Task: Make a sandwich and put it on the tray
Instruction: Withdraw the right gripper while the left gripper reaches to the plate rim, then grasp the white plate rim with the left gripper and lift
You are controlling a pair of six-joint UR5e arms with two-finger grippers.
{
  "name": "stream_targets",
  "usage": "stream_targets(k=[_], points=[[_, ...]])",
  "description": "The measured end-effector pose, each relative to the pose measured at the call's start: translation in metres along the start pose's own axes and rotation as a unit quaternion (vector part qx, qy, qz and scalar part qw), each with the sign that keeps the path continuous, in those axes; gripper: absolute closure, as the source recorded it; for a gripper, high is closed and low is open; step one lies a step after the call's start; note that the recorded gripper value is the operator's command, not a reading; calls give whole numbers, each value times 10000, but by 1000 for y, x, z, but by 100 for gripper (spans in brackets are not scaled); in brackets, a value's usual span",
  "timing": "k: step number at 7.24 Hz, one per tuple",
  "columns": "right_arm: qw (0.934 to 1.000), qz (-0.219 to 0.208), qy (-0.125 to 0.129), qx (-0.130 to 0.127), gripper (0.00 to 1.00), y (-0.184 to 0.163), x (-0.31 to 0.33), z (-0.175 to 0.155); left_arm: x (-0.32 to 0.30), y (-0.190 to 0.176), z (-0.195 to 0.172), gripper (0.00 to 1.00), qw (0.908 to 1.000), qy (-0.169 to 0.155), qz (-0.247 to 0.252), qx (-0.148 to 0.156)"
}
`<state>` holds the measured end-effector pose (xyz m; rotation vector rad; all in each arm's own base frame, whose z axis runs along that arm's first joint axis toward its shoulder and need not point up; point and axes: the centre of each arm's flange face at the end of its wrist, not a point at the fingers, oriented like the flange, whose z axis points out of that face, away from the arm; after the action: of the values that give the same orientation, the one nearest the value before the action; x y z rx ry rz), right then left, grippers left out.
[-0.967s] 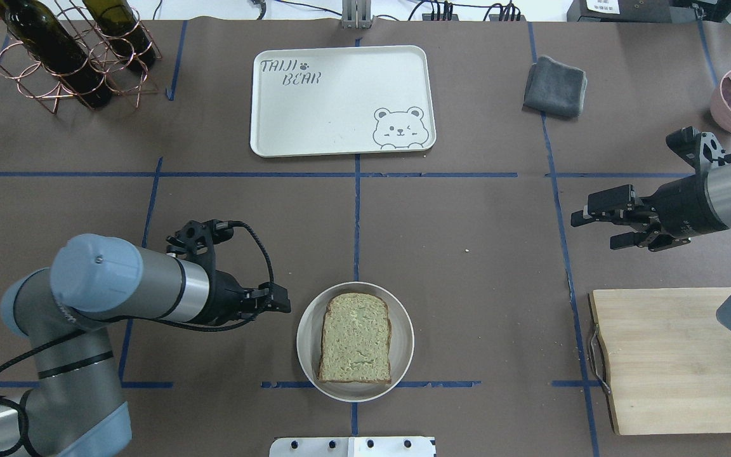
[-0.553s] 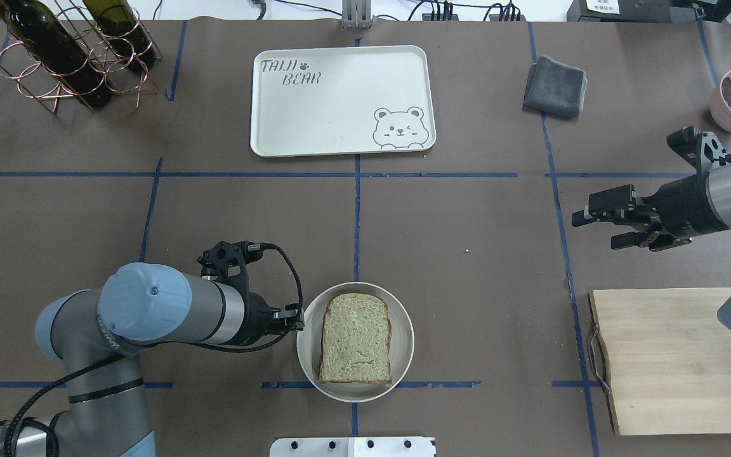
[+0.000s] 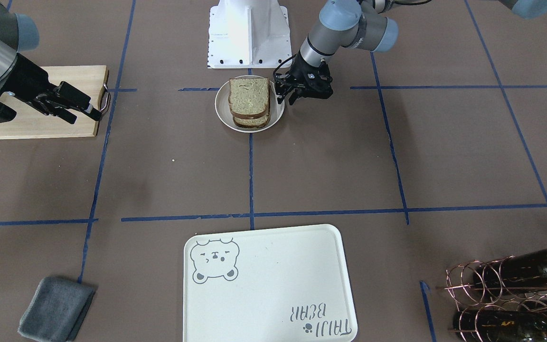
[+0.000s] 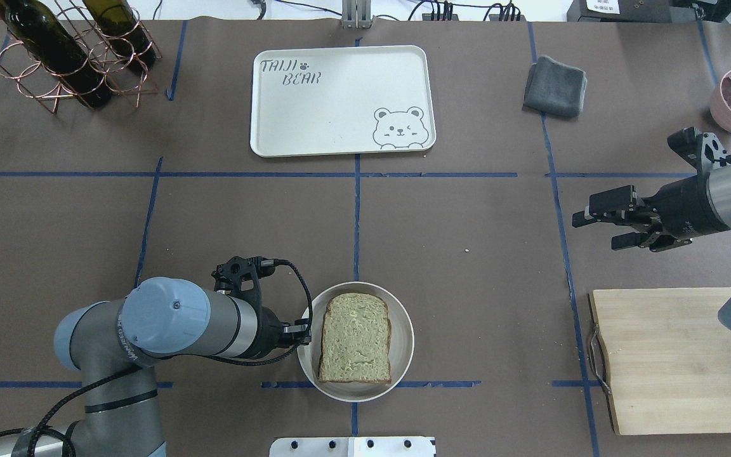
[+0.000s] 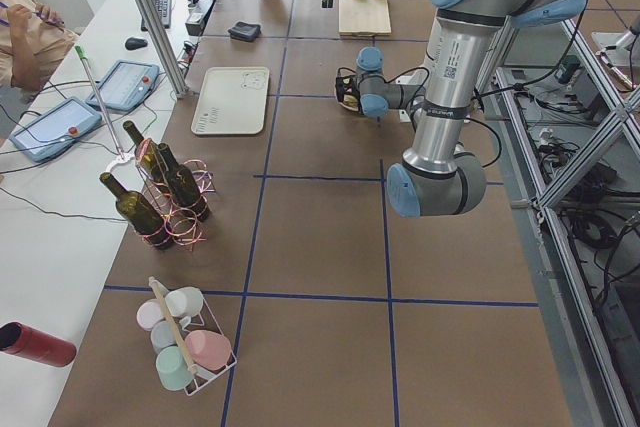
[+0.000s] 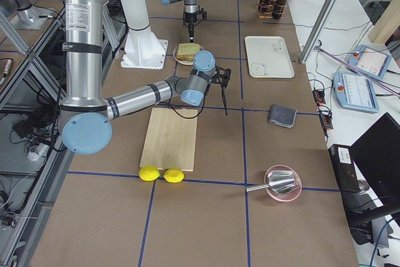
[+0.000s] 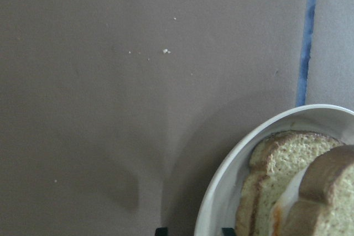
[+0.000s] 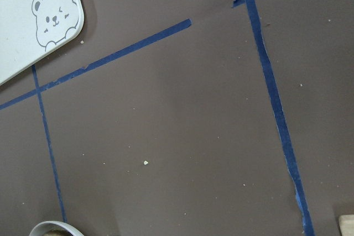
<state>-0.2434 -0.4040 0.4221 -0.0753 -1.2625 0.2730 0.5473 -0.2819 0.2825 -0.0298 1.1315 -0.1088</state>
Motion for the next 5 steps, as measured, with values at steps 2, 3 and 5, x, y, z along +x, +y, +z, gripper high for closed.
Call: stream_targets(k=[2,3,5], points=[[10000,13,16,1,0,0,1,1,1,9,6,59,10000,-21,32,-75],[10000,19,23,-1,0,0,2,1,2,12,10,61,9999,-36,43,-105],[10000,31,34,-2,0,0,4,0,6,18,15,69,9999,-42,65,-153]])
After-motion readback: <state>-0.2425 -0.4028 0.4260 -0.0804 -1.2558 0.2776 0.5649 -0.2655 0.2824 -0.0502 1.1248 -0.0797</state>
